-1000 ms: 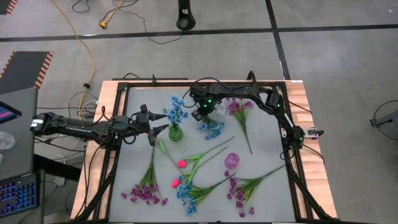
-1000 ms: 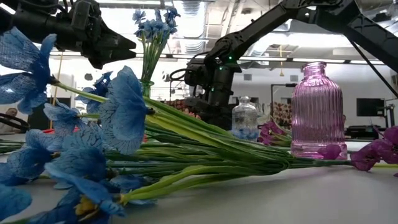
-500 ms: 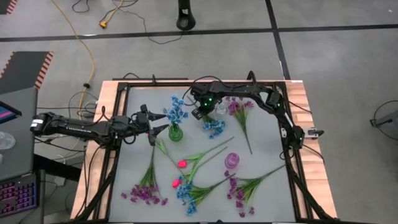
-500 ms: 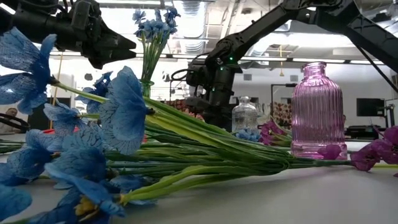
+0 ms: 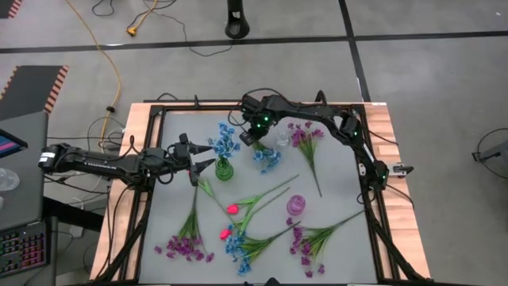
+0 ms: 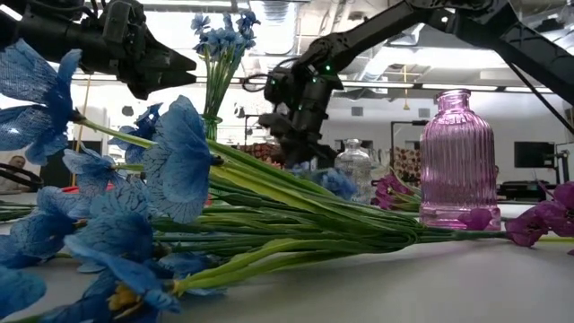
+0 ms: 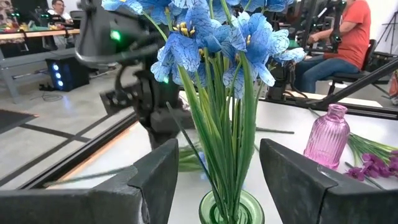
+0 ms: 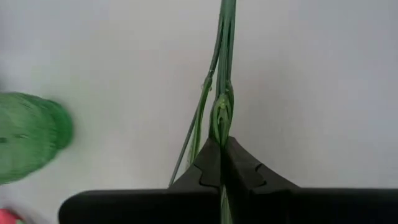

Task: Sort flowers into vase by color
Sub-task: Put the top blue flowers into the green flower vase

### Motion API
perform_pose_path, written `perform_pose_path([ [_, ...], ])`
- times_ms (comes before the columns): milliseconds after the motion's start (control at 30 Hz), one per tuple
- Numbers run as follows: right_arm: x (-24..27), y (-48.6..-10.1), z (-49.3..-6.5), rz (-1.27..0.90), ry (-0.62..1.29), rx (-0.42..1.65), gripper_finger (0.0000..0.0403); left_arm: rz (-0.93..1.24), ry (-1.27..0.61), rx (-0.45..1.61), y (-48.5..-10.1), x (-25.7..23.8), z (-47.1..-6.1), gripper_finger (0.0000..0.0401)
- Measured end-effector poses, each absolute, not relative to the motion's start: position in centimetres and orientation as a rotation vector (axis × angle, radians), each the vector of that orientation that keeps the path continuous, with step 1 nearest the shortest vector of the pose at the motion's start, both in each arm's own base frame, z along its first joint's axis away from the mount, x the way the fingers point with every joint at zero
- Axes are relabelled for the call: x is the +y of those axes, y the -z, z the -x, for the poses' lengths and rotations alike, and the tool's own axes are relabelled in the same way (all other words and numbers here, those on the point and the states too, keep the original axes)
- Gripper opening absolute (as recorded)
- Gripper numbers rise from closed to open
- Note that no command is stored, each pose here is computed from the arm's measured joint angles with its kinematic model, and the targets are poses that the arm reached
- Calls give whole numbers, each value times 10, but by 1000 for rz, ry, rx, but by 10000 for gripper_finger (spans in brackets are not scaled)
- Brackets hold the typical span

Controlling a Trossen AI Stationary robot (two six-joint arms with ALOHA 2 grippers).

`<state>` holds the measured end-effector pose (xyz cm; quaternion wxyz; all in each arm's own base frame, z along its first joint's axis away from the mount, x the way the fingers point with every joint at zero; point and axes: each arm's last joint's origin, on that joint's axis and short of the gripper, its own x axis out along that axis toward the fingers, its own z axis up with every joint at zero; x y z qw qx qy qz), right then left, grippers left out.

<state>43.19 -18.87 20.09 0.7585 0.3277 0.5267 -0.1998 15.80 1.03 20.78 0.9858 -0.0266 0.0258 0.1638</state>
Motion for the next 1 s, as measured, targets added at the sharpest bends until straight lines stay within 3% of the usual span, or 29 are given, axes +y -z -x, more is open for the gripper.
perform_pose_path([
  [567,-208,-288,-429,-608,401,1000,29,37,-330,54,-208,10,-158,213],
  [1000,-216,-347,-396,-502,426,892,29,45,-329,12,-214,10,-153,213],
])
